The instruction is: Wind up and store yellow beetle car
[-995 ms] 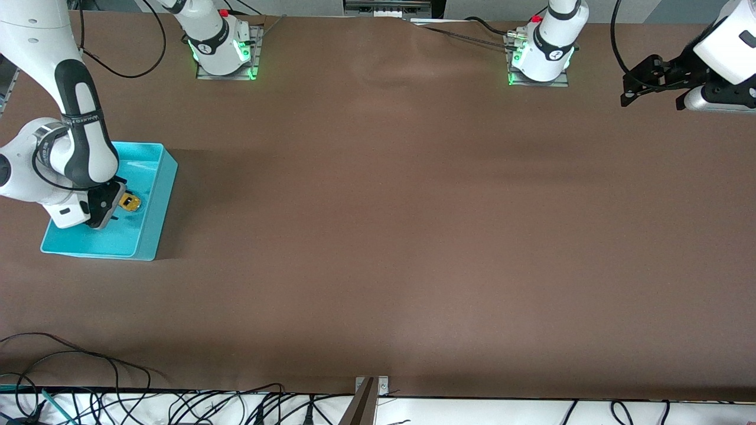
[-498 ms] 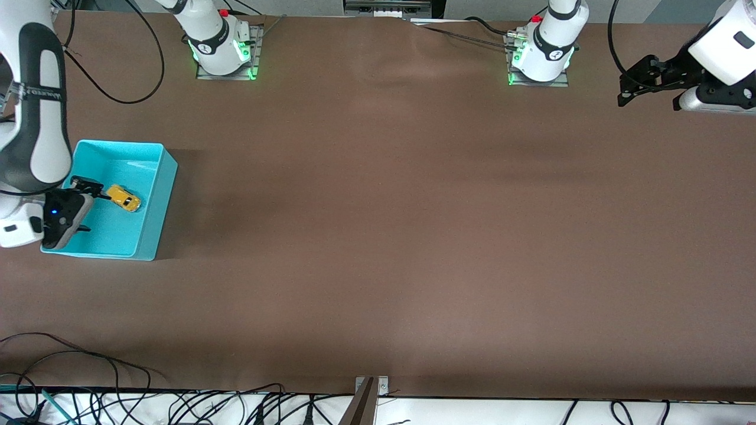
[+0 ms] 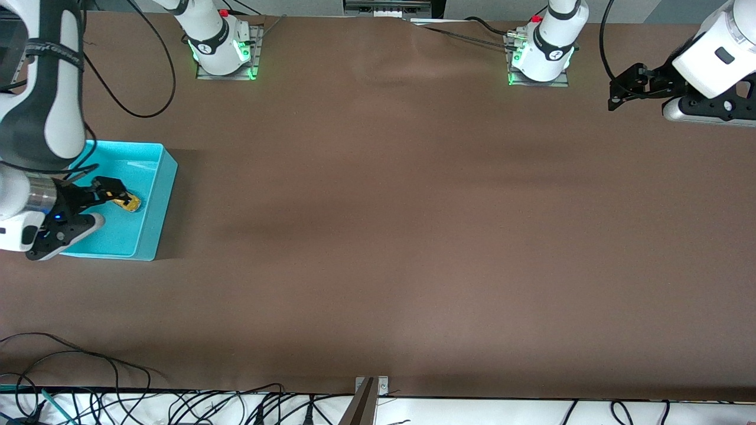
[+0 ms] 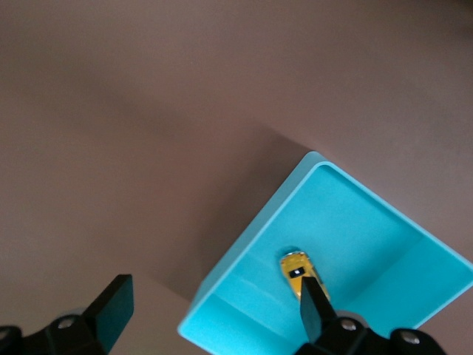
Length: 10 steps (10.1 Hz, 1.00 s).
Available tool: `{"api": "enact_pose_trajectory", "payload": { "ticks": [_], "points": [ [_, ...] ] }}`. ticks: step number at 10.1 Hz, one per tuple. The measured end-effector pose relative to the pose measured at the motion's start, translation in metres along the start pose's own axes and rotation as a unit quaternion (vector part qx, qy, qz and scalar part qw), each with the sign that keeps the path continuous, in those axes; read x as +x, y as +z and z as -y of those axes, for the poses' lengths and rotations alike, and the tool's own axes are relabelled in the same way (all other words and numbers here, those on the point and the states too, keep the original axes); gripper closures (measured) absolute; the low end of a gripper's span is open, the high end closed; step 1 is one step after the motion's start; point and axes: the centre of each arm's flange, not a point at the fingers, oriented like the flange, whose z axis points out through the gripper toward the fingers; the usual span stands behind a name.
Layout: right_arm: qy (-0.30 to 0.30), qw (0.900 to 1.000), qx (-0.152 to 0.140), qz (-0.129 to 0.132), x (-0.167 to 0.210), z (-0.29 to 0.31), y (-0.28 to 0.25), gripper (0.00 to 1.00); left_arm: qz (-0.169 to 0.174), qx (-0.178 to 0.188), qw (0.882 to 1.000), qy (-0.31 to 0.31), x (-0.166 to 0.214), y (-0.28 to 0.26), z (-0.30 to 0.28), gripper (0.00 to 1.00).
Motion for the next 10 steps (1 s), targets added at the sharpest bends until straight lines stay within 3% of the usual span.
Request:
{"api": "enact_pose_trajectory", "payload": {
  "ticks": [3, 6, 10],
  "points": [
    [0.14, 0.99, 0.005, 0.022, -0.003, 0.035, -0.014, 0.0, -0.012, -0.001, 1.0, -0.002, -0.006, 0.001, 0.002, 0.0],
    [0.161, 0.987, -0.005, 0.004, -0.007, 0.066, -0.006, 0.0, -0.016, -0.001, 1.0, -0.002, -0.006, 0.0, 0.002, 0.0],
    [0.165, 0.986, -0.009, -0.01, -0.027, 0.064, -0.004, 0.0, -0.018, -0.001, 1.0, -0.003, -0.006, -0.001, 0.003, 0.0]
  ]
}}
